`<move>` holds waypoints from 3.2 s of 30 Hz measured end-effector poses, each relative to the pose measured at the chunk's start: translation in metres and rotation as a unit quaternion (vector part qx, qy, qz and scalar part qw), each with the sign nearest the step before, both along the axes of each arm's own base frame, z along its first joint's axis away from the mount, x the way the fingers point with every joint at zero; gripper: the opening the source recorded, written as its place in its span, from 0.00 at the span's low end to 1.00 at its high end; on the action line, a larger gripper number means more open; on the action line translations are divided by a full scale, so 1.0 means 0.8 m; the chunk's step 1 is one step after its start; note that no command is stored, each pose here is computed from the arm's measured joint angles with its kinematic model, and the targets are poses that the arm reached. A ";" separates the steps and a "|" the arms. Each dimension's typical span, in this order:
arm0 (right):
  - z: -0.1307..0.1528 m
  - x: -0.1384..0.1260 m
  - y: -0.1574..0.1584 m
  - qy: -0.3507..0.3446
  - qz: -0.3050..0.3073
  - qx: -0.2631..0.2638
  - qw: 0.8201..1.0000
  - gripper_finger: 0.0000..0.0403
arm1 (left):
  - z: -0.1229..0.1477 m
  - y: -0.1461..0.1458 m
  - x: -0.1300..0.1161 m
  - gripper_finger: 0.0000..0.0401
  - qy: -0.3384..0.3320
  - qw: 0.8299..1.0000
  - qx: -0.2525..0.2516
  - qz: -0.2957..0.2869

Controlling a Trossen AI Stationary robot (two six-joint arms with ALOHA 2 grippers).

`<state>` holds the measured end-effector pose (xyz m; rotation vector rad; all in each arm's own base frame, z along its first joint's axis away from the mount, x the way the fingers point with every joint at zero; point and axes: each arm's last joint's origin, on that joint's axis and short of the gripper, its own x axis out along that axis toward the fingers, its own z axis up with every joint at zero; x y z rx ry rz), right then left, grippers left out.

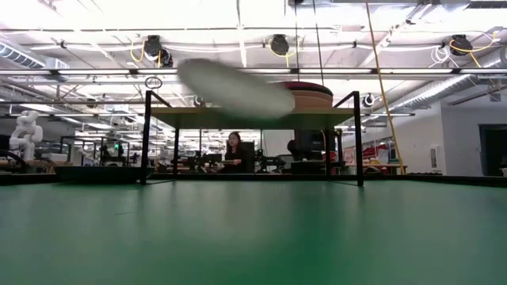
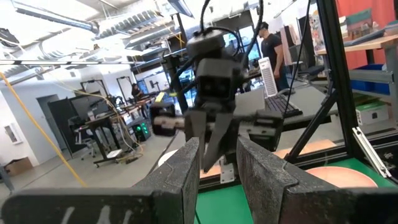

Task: Place and stack plates onto a shelf
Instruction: Put the right white plate on the shelf

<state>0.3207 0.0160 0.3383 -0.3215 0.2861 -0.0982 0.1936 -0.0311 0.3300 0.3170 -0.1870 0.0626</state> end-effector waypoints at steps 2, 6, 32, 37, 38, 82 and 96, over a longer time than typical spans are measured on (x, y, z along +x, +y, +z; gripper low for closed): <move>-0.007 0.001 -0.001 0.023 0.008 0.005 1.000 0.00 | 0.000 0.000 0.000 0.28 0.000 1.000 0.000 0.000; -0.017 -0.002 0.005 0.064 0.014 0.011 0.998 0.00 | 0.000 0.000 0.000 0.28 0.000 1.000 0.000 0.000; -0.217 0.011 0.109 0.246 0.101 0.016 0.964 0.45 | 0.000 0.000 0.000 0.28 0.000 1.000 0.000 0.000; -0.244 0.012 0.127 0.277 0.154 -0.012 0.949 0.52 | 0.000 0.000 0.000 0.28 0.000 1.000 0.000 0.000; -0.244 0.010 0.131 0.277 0.159 -0.016 0.948 0.53 | 0.000 0.000 0.000 0.28 0.000 1.000 0.000 0.000; -0.167 -0.010 0.139 0.174 0.144 -0.063 0.972 0.01 | 0.000 0.000 0.000 0.28 0.000 1.000 0.000 0.000; -0.039 -0.027 0.052 -0.046 0.043 -0.171 0.983 0.00 | 0.000 0.000 0.000 0.28 0.000 1.000 0.000 0.000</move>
